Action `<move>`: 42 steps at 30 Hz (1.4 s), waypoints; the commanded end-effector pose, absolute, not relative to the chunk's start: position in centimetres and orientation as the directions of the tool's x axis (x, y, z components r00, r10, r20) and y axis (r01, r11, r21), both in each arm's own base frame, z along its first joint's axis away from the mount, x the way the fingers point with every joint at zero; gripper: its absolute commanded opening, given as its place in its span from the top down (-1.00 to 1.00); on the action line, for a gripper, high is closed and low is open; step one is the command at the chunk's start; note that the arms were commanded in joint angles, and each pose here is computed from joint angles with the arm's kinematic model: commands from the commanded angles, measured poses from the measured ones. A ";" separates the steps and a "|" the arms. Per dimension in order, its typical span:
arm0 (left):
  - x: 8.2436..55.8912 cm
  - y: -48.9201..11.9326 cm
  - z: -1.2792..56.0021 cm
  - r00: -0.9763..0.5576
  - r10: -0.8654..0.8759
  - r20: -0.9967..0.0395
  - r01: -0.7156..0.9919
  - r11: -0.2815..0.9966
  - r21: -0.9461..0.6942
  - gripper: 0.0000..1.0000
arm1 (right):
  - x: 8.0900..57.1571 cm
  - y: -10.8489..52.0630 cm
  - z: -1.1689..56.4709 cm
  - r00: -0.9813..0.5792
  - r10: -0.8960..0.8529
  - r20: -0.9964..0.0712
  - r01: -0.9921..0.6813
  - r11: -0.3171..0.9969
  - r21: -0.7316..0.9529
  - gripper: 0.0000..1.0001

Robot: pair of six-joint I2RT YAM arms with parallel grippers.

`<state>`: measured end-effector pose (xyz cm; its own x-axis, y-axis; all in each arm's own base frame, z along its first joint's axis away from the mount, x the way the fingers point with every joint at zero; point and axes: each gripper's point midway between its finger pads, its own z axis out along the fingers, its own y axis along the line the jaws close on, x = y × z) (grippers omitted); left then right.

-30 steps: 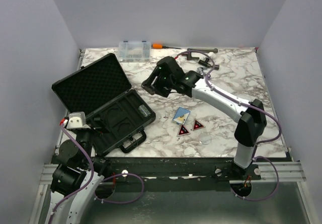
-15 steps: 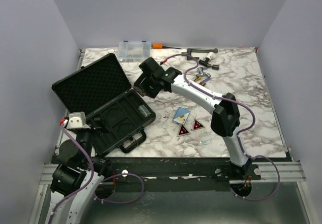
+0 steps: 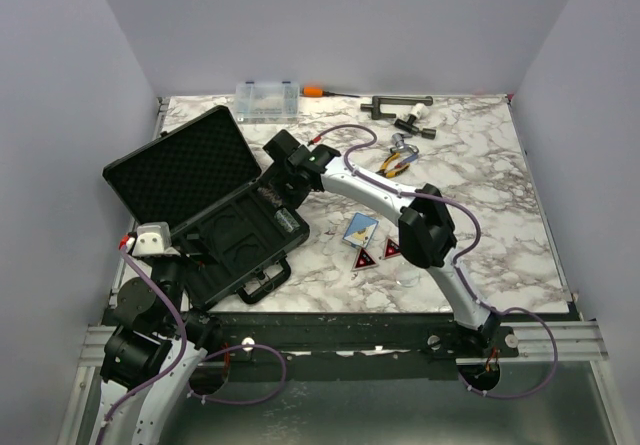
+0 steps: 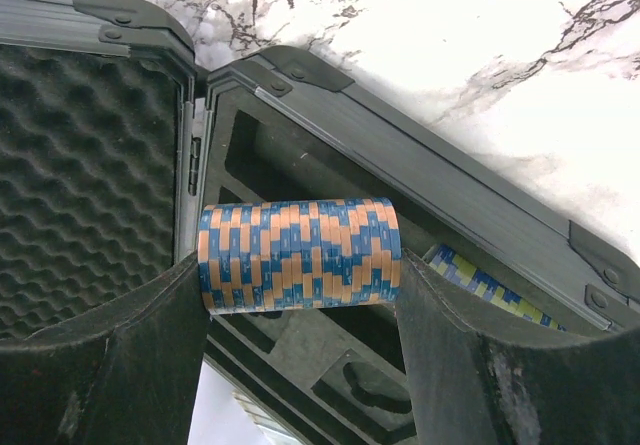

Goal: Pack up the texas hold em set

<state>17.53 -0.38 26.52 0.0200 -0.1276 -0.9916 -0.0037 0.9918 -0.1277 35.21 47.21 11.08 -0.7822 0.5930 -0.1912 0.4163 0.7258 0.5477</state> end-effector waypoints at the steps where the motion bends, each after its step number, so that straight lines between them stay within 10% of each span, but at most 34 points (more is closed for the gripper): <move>1: 15.4 0.8 28.2 0.148 -0.184 -0.972 -0.001 0.982 -0.187 -0.97 | 35.4 48.8 12.8 -0.771 0.617 -0.158 0.420 0.679 0.602 0.99; 22: 15.3 0.9 28.2 0.154 -0.187 -0.970 0.001 0.982 -0.189 -0.97 | 34.1 48.8 9.0 -0.796 0.589 -0.141 0.439 0.722 0.535 0.96; 30: 15.3 0.9 28.2 0.154 -0.187 -0.970 0.001 0.982 -0.189 -0.97 | 33.8 48.5 9.1 -0.799 0.584 -0.144 0.434 0.726 0.533 0.63; 42: 15.2 0.9 28.3 0.161 -0.190 -0.968 0.002 0.981 -0.192 -0.97 | 33.4 48.0 9.6 -0.801 0.581 -0.144 0.426 0.723 0.544 -0.36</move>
